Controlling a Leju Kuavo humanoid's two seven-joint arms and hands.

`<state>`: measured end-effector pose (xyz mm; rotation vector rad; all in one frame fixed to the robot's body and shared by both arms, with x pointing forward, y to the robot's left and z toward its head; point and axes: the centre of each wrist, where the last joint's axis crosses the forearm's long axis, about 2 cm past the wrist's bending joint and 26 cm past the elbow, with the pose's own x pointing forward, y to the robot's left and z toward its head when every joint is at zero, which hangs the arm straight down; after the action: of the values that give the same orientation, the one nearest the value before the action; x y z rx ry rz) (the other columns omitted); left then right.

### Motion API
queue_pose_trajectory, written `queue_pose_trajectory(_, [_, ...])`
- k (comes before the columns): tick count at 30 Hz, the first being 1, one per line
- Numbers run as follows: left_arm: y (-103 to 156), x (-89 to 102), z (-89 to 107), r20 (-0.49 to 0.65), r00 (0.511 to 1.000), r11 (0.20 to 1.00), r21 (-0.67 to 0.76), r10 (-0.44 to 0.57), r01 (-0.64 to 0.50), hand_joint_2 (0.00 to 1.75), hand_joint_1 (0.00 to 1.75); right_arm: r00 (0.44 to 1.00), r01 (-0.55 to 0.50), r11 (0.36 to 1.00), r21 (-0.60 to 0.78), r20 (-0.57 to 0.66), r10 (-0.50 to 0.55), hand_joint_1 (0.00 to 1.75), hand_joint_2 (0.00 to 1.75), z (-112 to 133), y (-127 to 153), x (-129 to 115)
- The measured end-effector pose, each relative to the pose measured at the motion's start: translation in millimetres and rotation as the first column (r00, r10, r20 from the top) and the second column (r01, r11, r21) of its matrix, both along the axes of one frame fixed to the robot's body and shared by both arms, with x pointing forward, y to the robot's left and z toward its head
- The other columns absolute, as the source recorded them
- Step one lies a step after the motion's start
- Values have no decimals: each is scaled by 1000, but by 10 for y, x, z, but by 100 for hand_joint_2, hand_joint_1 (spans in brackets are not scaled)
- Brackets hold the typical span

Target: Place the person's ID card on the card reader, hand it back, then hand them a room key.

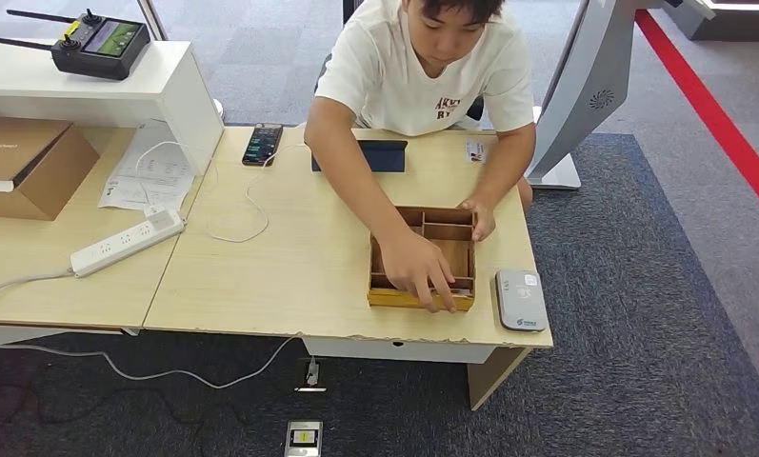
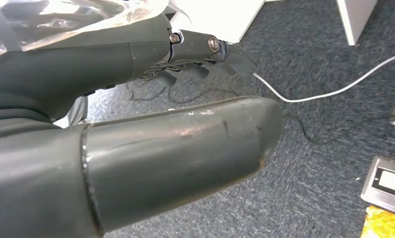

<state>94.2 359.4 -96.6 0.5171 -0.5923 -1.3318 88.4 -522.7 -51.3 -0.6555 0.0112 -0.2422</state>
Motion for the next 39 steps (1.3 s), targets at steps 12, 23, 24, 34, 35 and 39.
queue_pose_trajectory(12, [1,0,0,8,1000,1000,-21,15,-15,0,0,996,-60,943,326,-48,81,0,175,-118,237,-12])
queue_pose_trajectory(23, [4,1,1,21,1000,999,-53,3,-2,0,0,997,-50,909,414,-28,68,0,175,-149,317,-9])
queue_pose_trajectory(24, [4,1,1,23,1000,998,-57,3,-1,0,0,997,-50,907,419,-26,67,0,175,-150,318,-9])
queue_pose_trajectory(34, [224,-26,13,-135,920,919,-100,368,-383,0,0,999,1,894,448,-36,16,0,175,-167,365,-7])
queue_pose_trajectory(35, [299,-36,21,-181,879,881,-97,442,-463,0,0,999,9,893,450,-38,10,0,175,-168,367,-7])
queue_pose_trajectory(39, [627,-76,78,-326,604,633,-20,727,-774,0,0,999,37,891,453,-41,-20,0,175,-168,364,-10])
